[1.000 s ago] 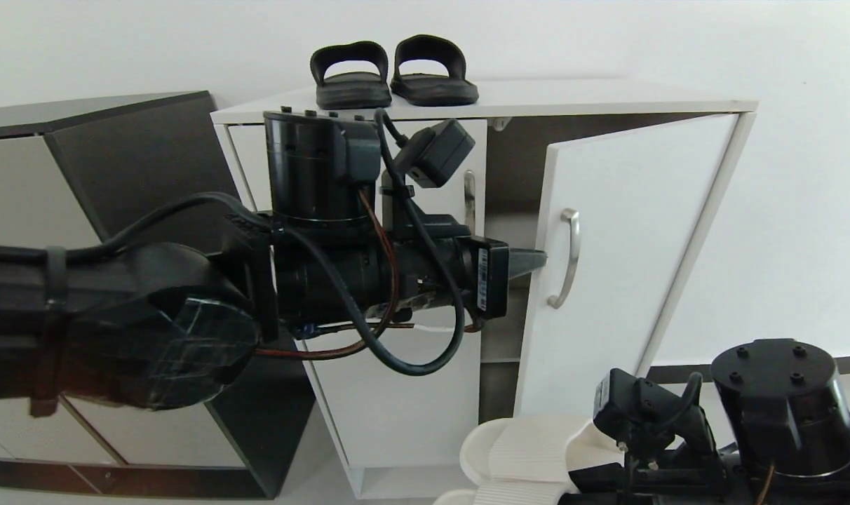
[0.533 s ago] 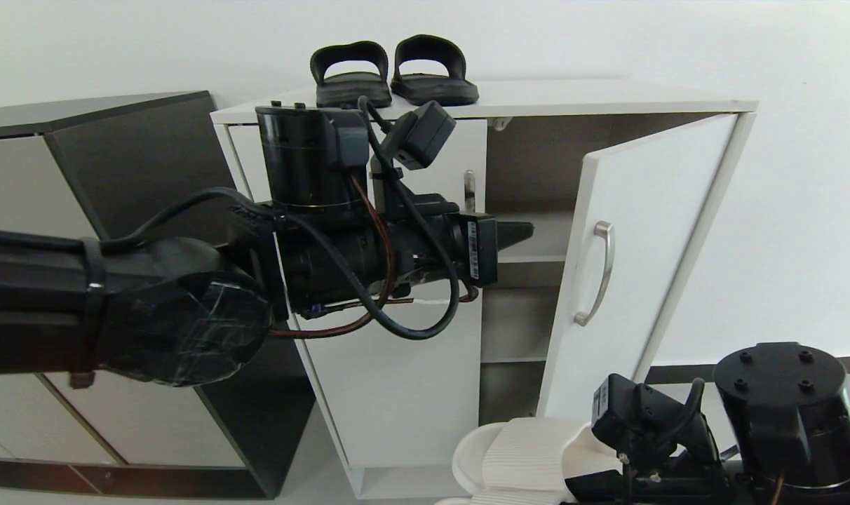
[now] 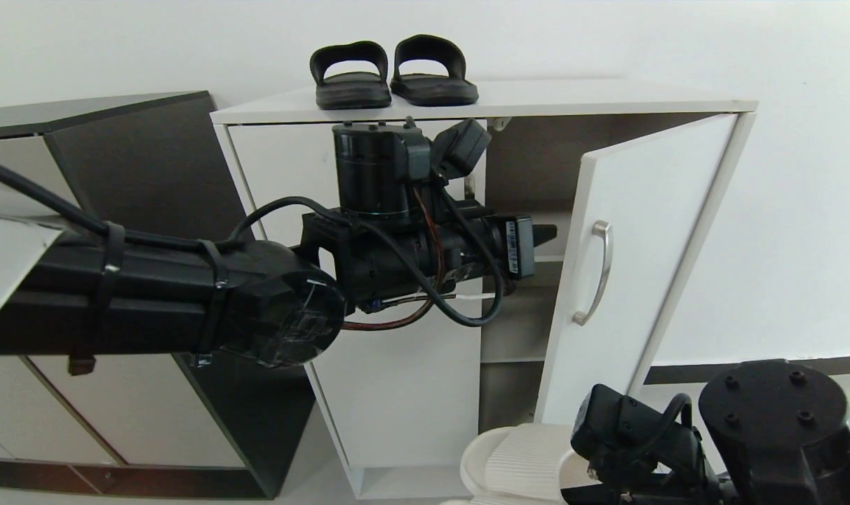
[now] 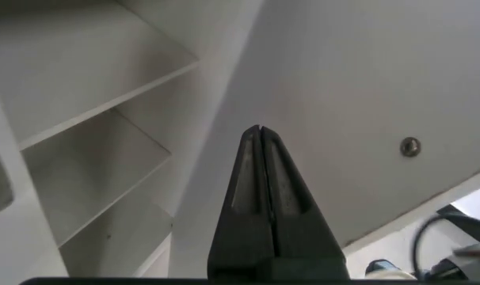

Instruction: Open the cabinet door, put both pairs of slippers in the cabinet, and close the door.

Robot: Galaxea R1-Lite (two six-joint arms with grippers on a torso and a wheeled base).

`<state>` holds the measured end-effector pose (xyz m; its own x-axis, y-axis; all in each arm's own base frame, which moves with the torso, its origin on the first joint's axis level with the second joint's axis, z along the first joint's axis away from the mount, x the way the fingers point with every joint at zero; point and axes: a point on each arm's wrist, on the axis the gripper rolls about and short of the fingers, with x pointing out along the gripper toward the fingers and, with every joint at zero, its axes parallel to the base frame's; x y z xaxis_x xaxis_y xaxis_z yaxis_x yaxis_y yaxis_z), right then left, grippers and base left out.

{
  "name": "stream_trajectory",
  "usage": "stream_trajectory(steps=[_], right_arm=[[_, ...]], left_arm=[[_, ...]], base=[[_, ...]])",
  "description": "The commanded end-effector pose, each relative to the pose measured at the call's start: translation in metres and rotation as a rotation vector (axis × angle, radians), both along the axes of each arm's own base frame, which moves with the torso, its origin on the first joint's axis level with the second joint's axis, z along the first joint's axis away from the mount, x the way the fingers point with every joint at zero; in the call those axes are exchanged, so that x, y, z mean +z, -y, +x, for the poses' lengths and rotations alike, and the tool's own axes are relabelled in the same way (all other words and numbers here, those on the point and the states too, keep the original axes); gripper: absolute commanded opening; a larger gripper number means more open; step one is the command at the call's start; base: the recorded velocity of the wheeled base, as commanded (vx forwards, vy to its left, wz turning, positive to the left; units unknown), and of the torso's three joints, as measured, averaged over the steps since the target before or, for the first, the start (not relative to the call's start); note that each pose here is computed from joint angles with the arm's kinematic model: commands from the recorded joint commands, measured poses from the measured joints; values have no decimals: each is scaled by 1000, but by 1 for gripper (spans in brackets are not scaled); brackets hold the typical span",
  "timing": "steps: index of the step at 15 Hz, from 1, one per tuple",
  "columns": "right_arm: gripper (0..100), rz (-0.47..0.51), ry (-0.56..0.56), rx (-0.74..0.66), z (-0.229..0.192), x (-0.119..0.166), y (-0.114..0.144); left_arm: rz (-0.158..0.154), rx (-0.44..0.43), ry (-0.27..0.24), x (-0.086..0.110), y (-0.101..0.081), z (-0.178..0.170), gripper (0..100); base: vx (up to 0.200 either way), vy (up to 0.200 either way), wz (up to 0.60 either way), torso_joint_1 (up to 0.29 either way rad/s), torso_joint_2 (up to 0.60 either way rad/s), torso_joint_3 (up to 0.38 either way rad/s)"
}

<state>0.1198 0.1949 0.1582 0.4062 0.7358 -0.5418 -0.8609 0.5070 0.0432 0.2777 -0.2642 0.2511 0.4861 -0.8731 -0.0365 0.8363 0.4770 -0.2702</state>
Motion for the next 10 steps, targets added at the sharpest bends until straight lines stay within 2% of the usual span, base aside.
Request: stream_trajectory(steps=[1, 9, 10], right_arm=[[0, 25, -3, 14, -7, 7, -10], [0, 32, 4, 1, -8, 10, -19], [0, 28, 7, 3, -10, 10, -20]], left_arm=[[7, -2, -8, -5, 3, 2, 0], [3, 6, 0, -3, 2, 5, 0], [4, 7, -1, -3, 1, 6, 0]], base=[[0, 0, 0, 0, 0, 0], [0, 0, 0, 0, 0, 0], [-200, 0, 0, -2, 2, 2]])
